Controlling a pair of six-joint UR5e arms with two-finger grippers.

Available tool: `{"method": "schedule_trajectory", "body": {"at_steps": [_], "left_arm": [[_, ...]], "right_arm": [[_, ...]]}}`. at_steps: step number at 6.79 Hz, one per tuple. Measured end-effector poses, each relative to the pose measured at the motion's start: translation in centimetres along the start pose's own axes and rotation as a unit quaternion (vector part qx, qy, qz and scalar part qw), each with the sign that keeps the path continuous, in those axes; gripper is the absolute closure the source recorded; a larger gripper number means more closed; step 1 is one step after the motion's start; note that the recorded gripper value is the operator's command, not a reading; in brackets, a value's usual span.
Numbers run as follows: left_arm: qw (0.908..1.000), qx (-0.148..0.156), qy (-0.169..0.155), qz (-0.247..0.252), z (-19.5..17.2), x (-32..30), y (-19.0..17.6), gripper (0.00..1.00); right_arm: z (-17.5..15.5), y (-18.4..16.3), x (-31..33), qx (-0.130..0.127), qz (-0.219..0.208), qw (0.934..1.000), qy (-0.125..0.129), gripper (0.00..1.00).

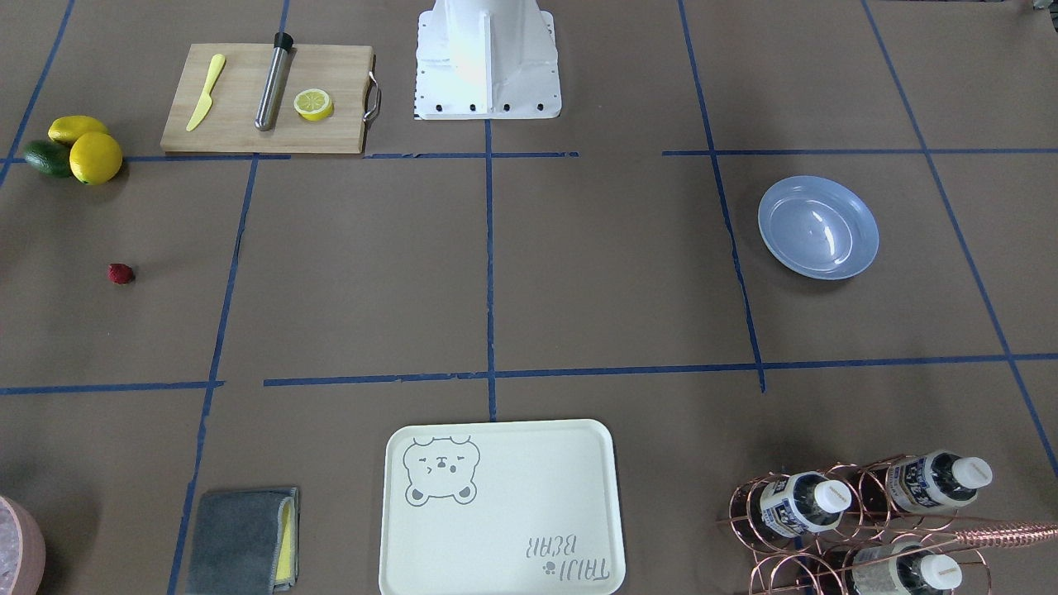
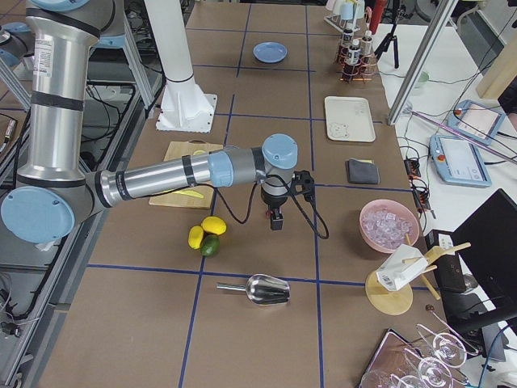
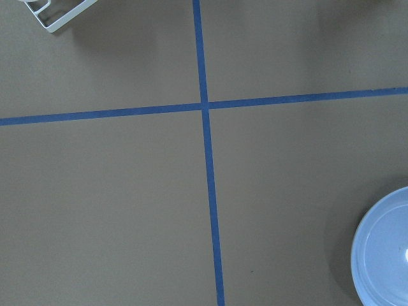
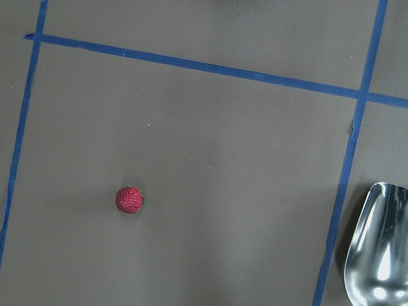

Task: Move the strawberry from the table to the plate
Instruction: 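Move the left gripper down toward the rim of the light blue plate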

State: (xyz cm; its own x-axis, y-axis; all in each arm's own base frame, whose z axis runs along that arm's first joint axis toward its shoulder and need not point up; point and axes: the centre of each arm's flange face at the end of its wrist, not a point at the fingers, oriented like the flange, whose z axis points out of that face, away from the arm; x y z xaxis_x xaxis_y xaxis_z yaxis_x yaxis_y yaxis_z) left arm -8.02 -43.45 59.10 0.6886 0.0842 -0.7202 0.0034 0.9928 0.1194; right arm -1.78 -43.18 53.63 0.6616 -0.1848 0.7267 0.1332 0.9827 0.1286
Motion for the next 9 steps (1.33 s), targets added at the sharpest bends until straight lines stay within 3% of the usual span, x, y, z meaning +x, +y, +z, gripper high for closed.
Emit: {"method": "schedule_trajectory", "body": {"at_steps": [3, 5, 9], "left_arm": [[0.9999, 0.009, -0.001, 0.006, -0.8, 0.3, -0.9, 0.0], [0.9997, 0.011, -0.021, 0.01, -1.1, 0.1, -1.1, 0.0], [0.998, 0.034, -0.026, 0.047, -1.4, 0.5, -0.4, 0.0]], "right_arm": [[0.0, -0.1, 0.0, 0.0, 0.001, 1.0, 0.0, 0.0], [-0.2, -0.1, -0.2, 0.002, 0.0, 1.0, -0.001, 0.0], [-0.2, 0.0, -0.2, 0.001, 0.001, 1.0, -0.001, 0.0]]}}
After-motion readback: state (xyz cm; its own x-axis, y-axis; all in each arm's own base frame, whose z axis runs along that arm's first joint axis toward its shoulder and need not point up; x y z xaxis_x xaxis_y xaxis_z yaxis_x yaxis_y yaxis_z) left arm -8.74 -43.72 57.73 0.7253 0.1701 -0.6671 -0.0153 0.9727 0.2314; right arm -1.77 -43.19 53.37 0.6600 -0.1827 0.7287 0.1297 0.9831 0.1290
